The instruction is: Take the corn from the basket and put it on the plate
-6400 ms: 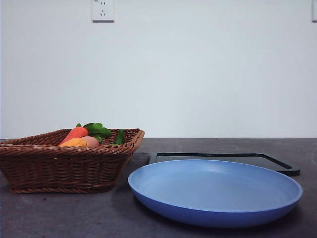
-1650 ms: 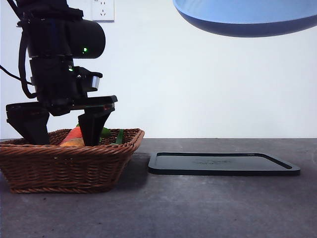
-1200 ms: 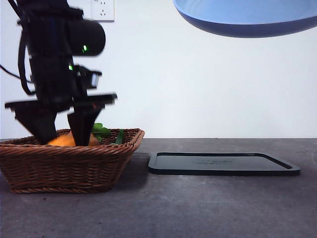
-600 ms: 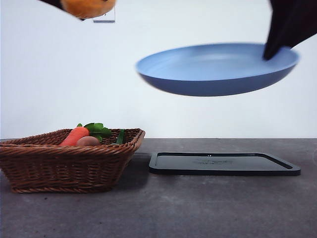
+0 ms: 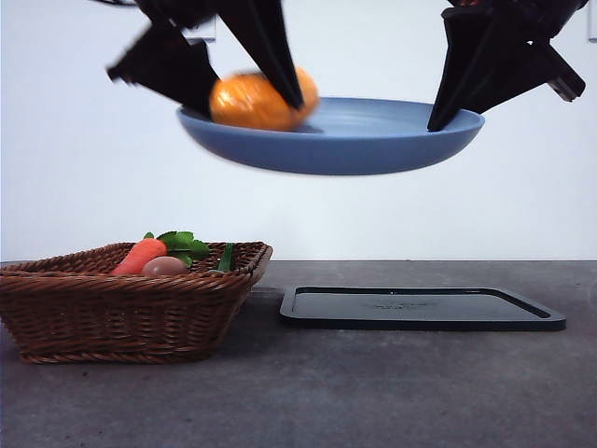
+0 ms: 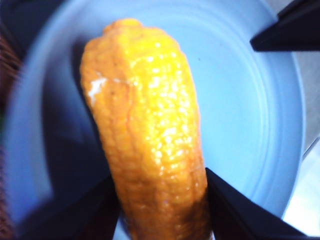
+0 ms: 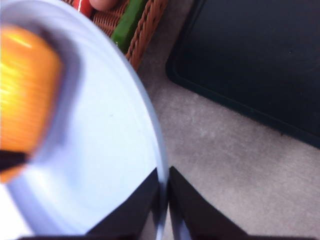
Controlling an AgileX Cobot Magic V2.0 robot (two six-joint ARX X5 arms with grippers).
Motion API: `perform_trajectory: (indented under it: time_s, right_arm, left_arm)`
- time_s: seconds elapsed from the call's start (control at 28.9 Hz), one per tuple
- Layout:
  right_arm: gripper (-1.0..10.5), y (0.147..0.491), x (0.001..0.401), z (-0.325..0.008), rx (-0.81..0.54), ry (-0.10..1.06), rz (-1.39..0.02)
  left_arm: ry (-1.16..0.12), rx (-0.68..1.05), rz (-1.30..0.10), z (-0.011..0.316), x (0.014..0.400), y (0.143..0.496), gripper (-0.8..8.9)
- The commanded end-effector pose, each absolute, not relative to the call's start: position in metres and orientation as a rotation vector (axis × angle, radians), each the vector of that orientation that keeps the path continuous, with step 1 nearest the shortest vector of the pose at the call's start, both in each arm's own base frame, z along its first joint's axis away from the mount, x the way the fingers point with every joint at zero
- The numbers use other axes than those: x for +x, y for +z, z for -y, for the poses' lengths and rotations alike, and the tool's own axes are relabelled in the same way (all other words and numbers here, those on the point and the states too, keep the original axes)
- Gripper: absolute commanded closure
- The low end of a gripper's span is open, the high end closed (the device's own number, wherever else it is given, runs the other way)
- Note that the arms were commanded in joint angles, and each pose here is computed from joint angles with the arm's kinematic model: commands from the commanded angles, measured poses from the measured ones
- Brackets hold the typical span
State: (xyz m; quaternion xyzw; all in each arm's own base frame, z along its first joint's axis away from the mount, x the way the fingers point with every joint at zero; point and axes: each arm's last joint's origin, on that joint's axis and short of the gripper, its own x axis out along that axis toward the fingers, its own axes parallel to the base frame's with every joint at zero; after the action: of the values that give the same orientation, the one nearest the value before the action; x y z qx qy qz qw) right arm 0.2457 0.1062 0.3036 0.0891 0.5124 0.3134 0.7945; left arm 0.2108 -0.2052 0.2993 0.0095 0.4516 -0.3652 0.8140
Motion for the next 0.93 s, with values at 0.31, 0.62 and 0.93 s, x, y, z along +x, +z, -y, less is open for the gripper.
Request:
perform_trajectory:
  time_s: [0.31, 0.62, 0.93]
  right_arm:
    - [9.4, 0.307, 0.249, -0.109, 0.211, 0.681, -1.093]
    - [9.5, 0.306, 0.25, -0.109, 0.21, 0.681, -1.098]
    - [9.4, 0.298, 0.254, -0.11, 0.209, 0.666, -1.14]
  left_arm:
    - [-0.808, 0.086, -1.023, 0.232, 0.218, 0.276, 4.86]
    - [-0.811, 0.09, -1.021, 0.233, 0.216, 0.276, 4.18]
    - [-0.817, 0.1, -0.991, 0.227, 0.211, 0.302, 4.1]
